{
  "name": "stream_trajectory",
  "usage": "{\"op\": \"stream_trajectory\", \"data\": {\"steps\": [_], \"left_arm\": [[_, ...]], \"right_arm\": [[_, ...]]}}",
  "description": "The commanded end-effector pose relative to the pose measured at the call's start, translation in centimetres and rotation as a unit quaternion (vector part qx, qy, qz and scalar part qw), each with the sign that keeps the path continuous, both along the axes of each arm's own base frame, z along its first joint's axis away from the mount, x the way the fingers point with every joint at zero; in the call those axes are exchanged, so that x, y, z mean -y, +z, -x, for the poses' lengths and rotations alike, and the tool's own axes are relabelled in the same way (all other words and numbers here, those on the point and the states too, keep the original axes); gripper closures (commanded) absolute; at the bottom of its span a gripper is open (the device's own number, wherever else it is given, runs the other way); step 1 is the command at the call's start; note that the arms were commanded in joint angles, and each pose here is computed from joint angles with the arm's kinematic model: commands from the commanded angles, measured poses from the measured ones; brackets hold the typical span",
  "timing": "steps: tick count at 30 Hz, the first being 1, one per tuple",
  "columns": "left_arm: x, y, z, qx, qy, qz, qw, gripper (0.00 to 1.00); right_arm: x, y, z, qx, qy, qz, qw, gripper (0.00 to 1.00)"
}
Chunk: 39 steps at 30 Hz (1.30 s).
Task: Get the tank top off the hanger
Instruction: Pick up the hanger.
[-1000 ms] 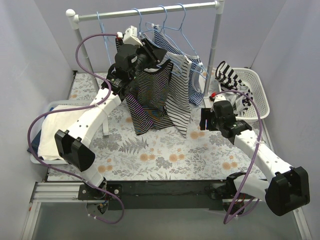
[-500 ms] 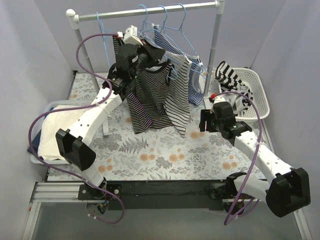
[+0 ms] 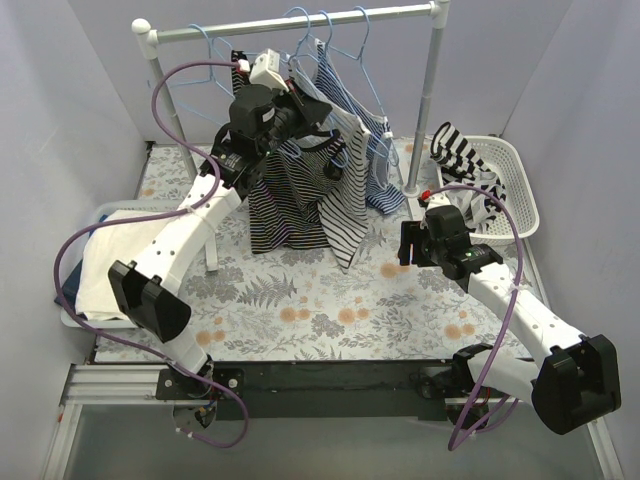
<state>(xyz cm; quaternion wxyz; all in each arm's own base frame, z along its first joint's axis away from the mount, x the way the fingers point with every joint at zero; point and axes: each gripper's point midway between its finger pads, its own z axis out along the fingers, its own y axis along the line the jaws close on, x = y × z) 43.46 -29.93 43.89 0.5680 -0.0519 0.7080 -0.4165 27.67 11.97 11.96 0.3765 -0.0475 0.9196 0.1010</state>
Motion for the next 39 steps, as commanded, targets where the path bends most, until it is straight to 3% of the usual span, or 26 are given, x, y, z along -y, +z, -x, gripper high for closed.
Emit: {"op": "stream_trajectory", "data": {"steps": [1,11,23,39], "left_arm": [[-1.7,7.3,4.1,0.066,-0.019,0.016,0.998,1.0],[-1.9,8.6,6.3,0.046,-0.045,0.03,0.997,1.0],[-1.9,8.3,12.1,0.015,-0.137,0.034,0.99,1.0],[-6.4,-1.1,19.6,-0.09,-0.148,-0.062,0.983,1.0]], "right_arm": [[-0.4,0.2,-0.2,0.006,0.001,-0.007,1.0,0.28],[-0.3,0.2,0.0,0.008,0.002,-0.009,1.0,0.28],[-0.2,1.6,-0.1,0.024,0.001,-0.011,1.0,0.28],[0.2,3.6,-0.2,0.045,-0.006,-0.008,0.999,0.28]]}}
